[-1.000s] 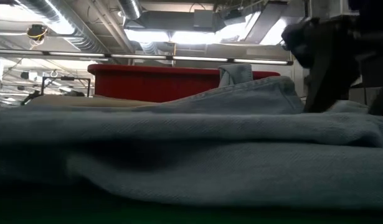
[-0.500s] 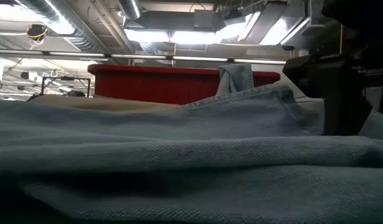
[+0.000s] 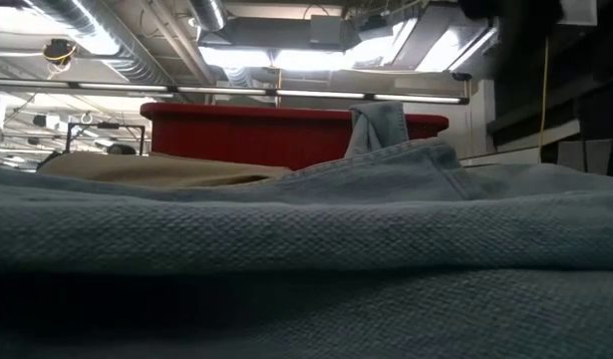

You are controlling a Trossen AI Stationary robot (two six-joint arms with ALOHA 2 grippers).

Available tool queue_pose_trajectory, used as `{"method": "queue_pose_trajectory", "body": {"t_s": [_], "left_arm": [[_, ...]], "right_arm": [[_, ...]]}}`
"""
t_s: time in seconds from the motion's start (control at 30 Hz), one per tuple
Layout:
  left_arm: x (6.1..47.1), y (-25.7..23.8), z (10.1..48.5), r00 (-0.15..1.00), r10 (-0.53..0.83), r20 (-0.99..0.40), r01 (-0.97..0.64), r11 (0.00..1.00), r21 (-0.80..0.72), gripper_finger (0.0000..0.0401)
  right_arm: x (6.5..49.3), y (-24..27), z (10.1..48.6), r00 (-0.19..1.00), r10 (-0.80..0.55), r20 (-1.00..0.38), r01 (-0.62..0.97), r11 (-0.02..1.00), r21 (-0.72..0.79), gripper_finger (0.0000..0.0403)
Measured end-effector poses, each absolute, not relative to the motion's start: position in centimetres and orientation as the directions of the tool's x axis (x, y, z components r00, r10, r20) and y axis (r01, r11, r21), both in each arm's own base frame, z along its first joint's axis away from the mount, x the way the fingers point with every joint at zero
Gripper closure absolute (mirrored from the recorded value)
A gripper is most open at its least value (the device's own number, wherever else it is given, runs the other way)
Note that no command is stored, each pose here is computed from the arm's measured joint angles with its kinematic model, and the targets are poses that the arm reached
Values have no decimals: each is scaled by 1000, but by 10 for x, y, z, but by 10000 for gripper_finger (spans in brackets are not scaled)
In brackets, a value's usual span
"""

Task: Fold Laundry from Bin
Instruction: Fold the light blue pants

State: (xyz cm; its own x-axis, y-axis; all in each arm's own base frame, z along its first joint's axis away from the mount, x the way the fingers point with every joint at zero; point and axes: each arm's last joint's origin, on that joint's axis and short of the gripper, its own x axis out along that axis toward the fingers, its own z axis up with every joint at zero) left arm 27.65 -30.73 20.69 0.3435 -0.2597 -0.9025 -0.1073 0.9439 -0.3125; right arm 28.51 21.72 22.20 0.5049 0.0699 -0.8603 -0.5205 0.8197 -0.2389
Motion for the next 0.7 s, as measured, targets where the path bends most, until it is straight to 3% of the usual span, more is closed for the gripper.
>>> {"method": "queue_pose_trajectory", "body": {"t_s": [0.13, 0.43, 0.53, 0.7], "left_arm": [[289, -299, 225, 380, -214, -900, -55, 966, -253, 287], [329, -250, 263, 484, 24, -875, -26, 1000, 13, 287], [345, -227, 269, 469, 49, -882, -8, 999, 51, 287], [347, -180, 284, 341, 171, -924, 32, 981, 193, 287]], "right_arm": [[289, 208, 244, 487, -29, -873, -508, 803, -310, 215], [287, 181, 289, 451, -178, -874, -560, 706, -433, 215], [275, 164, 302, 422, -254, -870, -551, 690, -469, 215], [259, 125, 329, 421, -403, -813, -452, 684, -573, 215]]}}
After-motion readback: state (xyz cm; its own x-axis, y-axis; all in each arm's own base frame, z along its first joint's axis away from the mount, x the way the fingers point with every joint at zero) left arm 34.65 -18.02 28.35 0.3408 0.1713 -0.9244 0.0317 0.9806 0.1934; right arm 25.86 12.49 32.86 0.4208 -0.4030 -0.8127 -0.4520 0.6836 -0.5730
